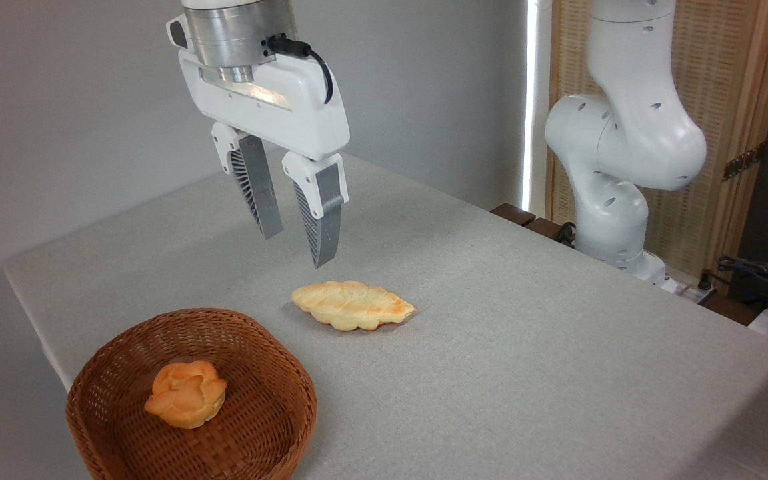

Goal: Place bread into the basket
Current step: 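Lower the open gripper down onto the flat golden pastry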

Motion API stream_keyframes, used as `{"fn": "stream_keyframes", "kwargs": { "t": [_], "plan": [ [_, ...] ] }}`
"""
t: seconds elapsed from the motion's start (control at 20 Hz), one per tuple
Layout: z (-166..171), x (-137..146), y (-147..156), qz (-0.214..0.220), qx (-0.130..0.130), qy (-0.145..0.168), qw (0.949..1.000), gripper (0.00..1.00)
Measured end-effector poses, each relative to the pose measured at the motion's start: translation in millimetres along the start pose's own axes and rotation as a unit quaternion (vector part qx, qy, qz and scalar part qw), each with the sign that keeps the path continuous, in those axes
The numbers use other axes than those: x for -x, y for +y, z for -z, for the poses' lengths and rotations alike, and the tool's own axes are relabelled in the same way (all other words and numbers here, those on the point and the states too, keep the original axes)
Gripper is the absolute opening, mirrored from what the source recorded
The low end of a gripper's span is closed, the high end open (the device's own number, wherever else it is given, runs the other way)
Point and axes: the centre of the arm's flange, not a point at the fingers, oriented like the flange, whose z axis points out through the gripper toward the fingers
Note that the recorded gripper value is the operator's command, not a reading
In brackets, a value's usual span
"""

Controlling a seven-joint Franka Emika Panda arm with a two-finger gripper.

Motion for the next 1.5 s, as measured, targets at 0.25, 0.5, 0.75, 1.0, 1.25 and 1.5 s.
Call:
{"fn": "stream_keyframes", "kwargs": {
  "t": [0.25,0.5,0.75,1.0,1.25,1.5],
  "plan": [
    [-0.2,-1.1,1.3,-0.002,0.000,0.000,1.0000,1.00],
    [-1.5,-2.0,2.7,-0.003,0.001,-0.001,1.0000,1.00],
    [-20.0,-11.9,15.4,-0.017,0.007,-0.008,0.9998,1.00],
    [-46.6,-19.3,48.9,-0.045,-0.009,0.012,0.9989,1.00],
    [-83.6,-19.2,100.1,-0.148,0.006,-0.011,0.9889,1.00],
    [-121.6,-15.3,116.9,-0.278,0.032,-0.038,0.9592,1.00]
  ]
}}
